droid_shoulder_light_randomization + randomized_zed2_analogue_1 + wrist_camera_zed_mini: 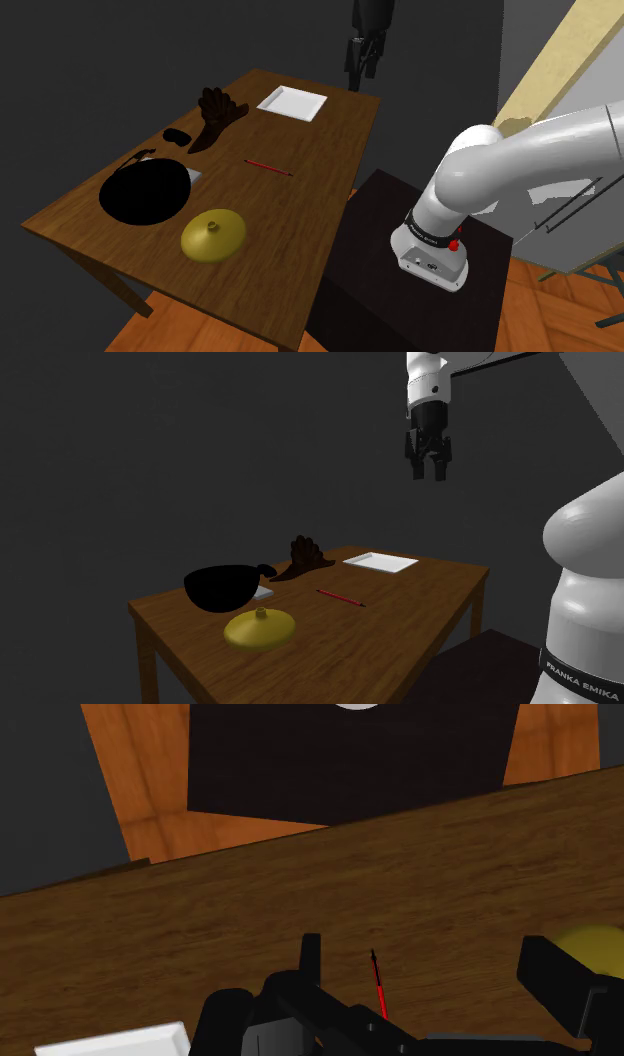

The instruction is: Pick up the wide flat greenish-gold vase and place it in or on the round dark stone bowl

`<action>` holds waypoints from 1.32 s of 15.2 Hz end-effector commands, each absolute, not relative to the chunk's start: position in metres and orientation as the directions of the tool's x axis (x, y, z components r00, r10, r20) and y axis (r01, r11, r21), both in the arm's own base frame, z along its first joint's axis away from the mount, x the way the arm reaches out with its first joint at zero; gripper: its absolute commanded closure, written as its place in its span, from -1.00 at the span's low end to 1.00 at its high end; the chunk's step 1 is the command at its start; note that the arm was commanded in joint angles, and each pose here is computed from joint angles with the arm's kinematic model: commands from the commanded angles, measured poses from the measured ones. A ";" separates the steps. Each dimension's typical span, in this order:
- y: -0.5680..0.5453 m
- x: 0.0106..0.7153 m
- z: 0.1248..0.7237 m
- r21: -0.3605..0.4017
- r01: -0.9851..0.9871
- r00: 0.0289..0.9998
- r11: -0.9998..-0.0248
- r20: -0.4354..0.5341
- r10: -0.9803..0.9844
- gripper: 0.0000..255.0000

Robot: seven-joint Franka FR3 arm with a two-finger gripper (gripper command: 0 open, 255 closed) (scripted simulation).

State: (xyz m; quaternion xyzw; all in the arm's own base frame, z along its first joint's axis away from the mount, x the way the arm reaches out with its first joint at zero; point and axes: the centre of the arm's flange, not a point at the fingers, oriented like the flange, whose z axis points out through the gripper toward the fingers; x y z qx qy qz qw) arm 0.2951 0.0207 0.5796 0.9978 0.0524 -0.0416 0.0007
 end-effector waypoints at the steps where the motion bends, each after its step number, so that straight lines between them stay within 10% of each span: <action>1: 0.021 0.295 0.580 -0.003 0.105 0.991 -0.995 -0.083 0.105 -1.00; 20: 0.219 0.357 0.447 0.004 0.135 0.991 -0.991 0.002 0.135 -1.00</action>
